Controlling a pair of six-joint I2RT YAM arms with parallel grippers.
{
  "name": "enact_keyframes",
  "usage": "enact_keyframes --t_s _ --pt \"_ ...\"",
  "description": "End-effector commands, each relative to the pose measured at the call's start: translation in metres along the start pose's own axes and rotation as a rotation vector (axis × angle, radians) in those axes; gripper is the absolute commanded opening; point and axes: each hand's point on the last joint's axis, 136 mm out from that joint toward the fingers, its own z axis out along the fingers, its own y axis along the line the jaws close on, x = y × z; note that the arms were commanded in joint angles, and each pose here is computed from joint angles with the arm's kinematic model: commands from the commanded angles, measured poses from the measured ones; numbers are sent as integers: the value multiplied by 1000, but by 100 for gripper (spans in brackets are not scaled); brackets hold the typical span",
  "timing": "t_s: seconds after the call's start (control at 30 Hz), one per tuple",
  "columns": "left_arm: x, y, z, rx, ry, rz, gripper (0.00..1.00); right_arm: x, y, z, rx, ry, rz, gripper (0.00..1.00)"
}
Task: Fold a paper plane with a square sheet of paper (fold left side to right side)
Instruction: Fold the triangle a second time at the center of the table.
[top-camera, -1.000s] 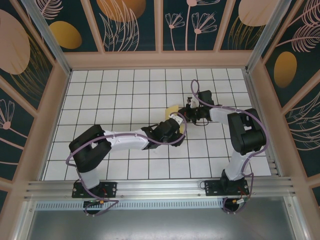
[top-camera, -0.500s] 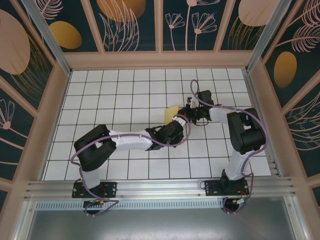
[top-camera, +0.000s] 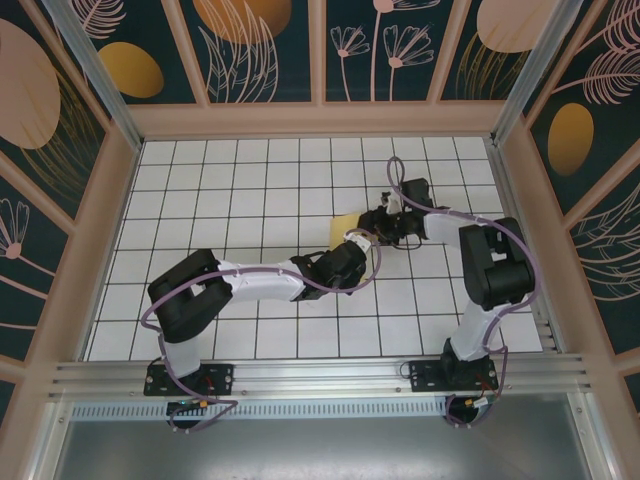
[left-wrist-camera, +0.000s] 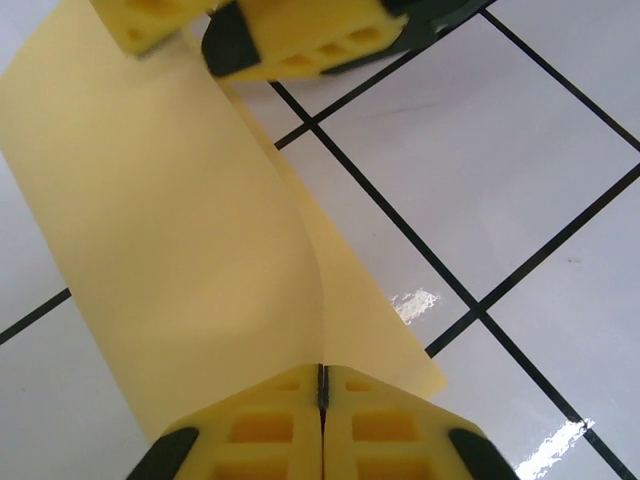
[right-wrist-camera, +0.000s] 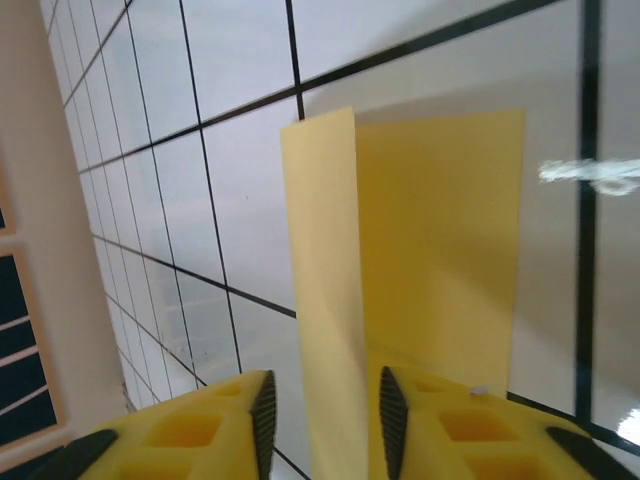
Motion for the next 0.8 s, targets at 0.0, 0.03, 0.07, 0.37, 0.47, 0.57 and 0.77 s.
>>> enact_keyframes --t_s 0.0,0.03,0.07,0.37,0.47,0.57,0.77 --pt "-14 -7 -9 32 -38 -24 4 -12 13 -28 -5 -94 -62 46" --pt "-14 -8 -10 38 -38 -24 2 -13 13 -34 -5 -113 -66 50" --pt "-14 -8 -10 42 -36 -31 1 -13 13 -41 -5 -131 -69 53" --pt "-22 -9 -15 240 -27 -144 0 33 -11 -59 -2 -155 -26 40" --pt "-24 -6 -16 309 -22 -169 0 53 -20 -57 -9 -162 -5 31" --pt "-22 -2 -12 346 -4 -166 0 73 -28 -49 -16 -129 9 24" --pt "-21 5 -6 371 2 -175 0 86 -35 -35 -14 -100 25 14"
